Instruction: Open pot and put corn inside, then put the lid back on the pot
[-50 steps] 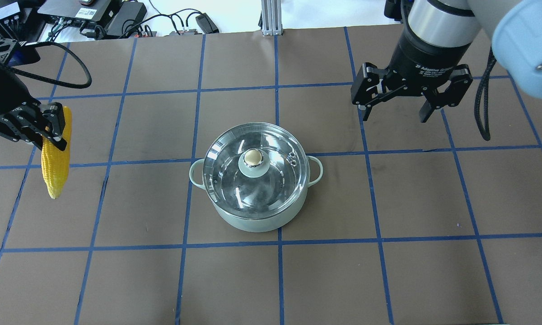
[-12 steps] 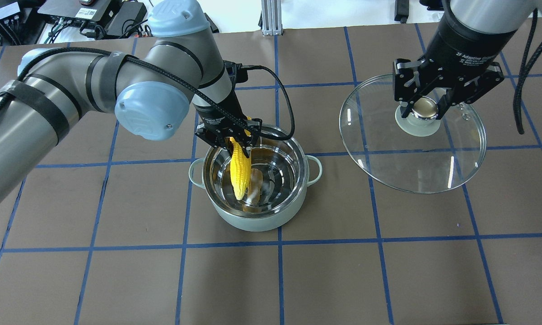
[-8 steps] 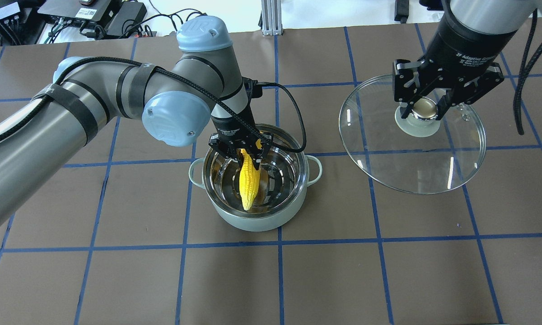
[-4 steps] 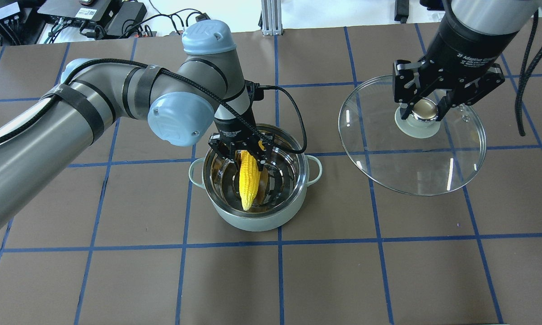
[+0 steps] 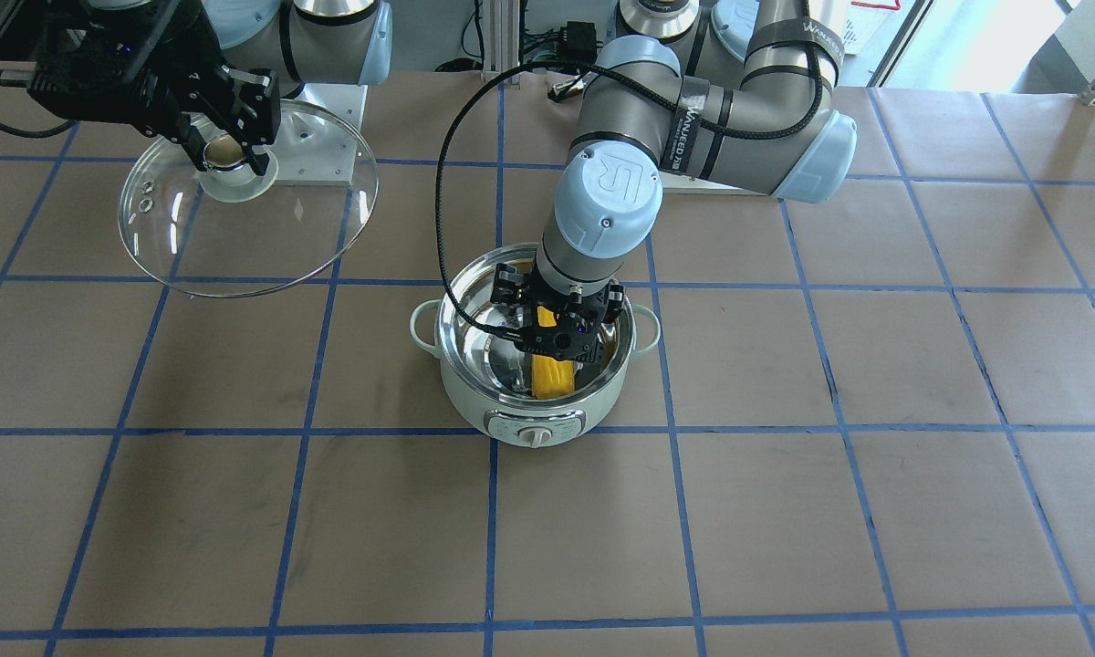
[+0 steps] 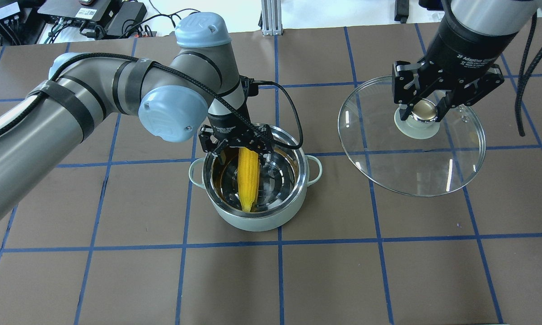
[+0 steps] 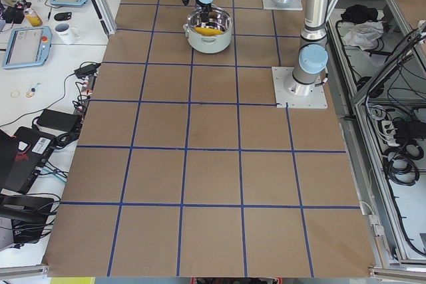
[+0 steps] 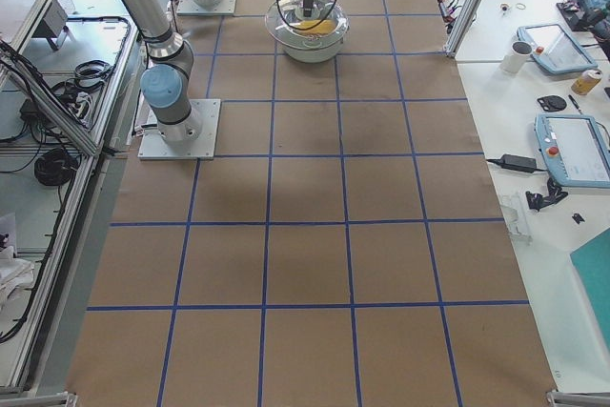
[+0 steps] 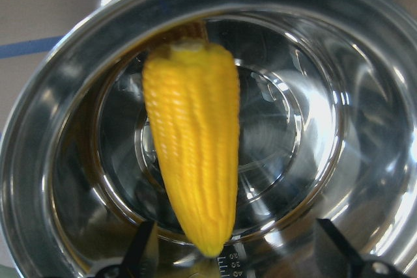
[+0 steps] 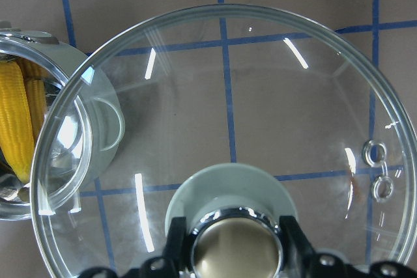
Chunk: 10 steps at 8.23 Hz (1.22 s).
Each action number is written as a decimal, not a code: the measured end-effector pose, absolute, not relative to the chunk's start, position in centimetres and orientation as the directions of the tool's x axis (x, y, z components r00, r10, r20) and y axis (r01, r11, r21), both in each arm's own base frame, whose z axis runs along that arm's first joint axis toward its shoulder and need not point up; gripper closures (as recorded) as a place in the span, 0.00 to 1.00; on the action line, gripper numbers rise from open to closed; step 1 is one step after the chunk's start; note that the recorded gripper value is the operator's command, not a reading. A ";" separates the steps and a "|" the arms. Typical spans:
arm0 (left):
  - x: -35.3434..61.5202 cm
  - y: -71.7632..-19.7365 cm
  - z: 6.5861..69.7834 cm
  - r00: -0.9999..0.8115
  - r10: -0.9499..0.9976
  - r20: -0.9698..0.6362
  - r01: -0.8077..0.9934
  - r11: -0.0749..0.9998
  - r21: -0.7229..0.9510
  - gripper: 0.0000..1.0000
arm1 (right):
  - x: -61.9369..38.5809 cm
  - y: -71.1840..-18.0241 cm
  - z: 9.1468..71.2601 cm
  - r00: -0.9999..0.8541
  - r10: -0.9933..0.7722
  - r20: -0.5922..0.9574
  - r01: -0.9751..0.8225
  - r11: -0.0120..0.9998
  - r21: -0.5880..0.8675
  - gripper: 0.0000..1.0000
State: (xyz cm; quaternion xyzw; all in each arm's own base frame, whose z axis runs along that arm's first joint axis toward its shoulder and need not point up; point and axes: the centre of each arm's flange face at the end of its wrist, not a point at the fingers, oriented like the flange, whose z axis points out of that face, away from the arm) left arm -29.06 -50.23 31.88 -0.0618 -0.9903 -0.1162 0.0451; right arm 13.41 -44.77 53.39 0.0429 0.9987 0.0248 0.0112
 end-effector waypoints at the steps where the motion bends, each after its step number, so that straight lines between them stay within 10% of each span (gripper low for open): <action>1: -28.3 -50.6 33.2 -0.991 0.122 0.060 0.132 0.970 0.203 0.00 | 13.4 -44.7 53.4 -0.996 0.085 -0.021 0.084 0.995 0.052 0.69; 10: -10.1 -56.5 44.8 -0.988 0.151 0.039 0.155 0.979 0.135 0.00 | 18.3 -48.8 52.2 -0.990 0.141 -0.020 0.139 0.987 0.076 0.71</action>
